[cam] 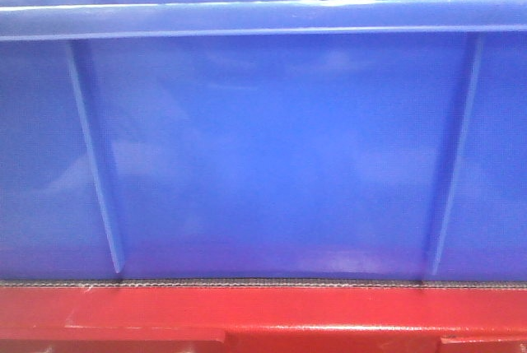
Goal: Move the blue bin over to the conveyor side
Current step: 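Lower the blue bin with both grippers onto the grey belt, then open both grippers and lift them off the bin rims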
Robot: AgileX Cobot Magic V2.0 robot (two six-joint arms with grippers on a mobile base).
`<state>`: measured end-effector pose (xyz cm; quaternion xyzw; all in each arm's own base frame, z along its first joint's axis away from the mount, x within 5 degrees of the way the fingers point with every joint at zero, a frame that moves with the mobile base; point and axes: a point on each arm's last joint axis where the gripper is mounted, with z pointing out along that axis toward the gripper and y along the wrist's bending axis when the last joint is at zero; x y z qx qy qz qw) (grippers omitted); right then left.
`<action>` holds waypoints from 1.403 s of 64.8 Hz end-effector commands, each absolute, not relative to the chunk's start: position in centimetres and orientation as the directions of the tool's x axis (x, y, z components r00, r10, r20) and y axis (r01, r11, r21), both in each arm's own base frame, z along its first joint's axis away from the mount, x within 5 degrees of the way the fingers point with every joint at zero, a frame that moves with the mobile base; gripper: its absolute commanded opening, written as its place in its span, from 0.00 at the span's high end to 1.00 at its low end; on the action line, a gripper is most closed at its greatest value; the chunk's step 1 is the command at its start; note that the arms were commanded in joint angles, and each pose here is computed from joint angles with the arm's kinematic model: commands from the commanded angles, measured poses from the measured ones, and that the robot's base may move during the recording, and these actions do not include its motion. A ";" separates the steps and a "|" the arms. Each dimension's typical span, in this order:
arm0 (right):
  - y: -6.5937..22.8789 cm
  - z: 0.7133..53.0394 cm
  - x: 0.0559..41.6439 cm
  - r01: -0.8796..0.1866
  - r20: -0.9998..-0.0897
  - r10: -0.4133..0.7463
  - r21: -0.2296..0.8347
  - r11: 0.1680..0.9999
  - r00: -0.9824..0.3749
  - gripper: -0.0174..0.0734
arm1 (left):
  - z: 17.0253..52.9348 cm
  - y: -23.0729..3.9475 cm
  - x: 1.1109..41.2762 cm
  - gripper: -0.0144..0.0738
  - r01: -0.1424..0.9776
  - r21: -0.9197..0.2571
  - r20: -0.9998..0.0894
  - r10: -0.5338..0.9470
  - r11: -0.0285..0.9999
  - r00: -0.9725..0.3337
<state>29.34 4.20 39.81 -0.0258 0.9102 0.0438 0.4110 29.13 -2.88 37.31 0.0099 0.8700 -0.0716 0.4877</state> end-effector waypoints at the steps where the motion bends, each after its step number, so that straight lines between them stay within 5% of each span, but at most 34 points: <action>1: 3.8 43.3 27.9 -0.093 -0.804 -0.030 0.031 0.995 -0.594 0.53 | 40.3 -2.9 27.9 0.59 0.103 -0.110 -0.889 -0.052 0.988 -0.455; 10: 3.6 46.4 26.5 -0.101 -0.858 -0.020 0.036 0.994 -0.513 0.93 | 43.8 -2.7 26.9 0.88 0.112 -0.107 -0.949 -0.068 0.988 -0.307; 18: 3.7 48.0 25.8 -0.110 -0.884 -0.001 0.057 0.992 -0.467 0.89 | 46.2 -2.6 26.2 0.83 0.117 -0.108 -0.979 -0.085 0.987 -0.186; 40: 3.2 49.7 21.8 -0.136 -0.917 -0.009 0.050 0.989 -0.399 0.89 | 49.1 -2.3 21.0 0.84 0.135 -0.104 -0.990 -0.089 0.985 -0.111; 66: 1.8 42.3 12.3 -0.143 -0.997 0.008 0.019 0.989 -0.076 0.89 | 41.7 -1.3 13.5 0.84 0.112 -0.110 -0.992 -0.115 0.988 0.044; 91: 0.7 33.9 5.1 -0.139 -0.993 0.019 0.002 0.990 0.116 0.89 | 33.5 -0.8 8.5 0.84 0.103 -0.109 -0.992 -0.115 0.989 0.046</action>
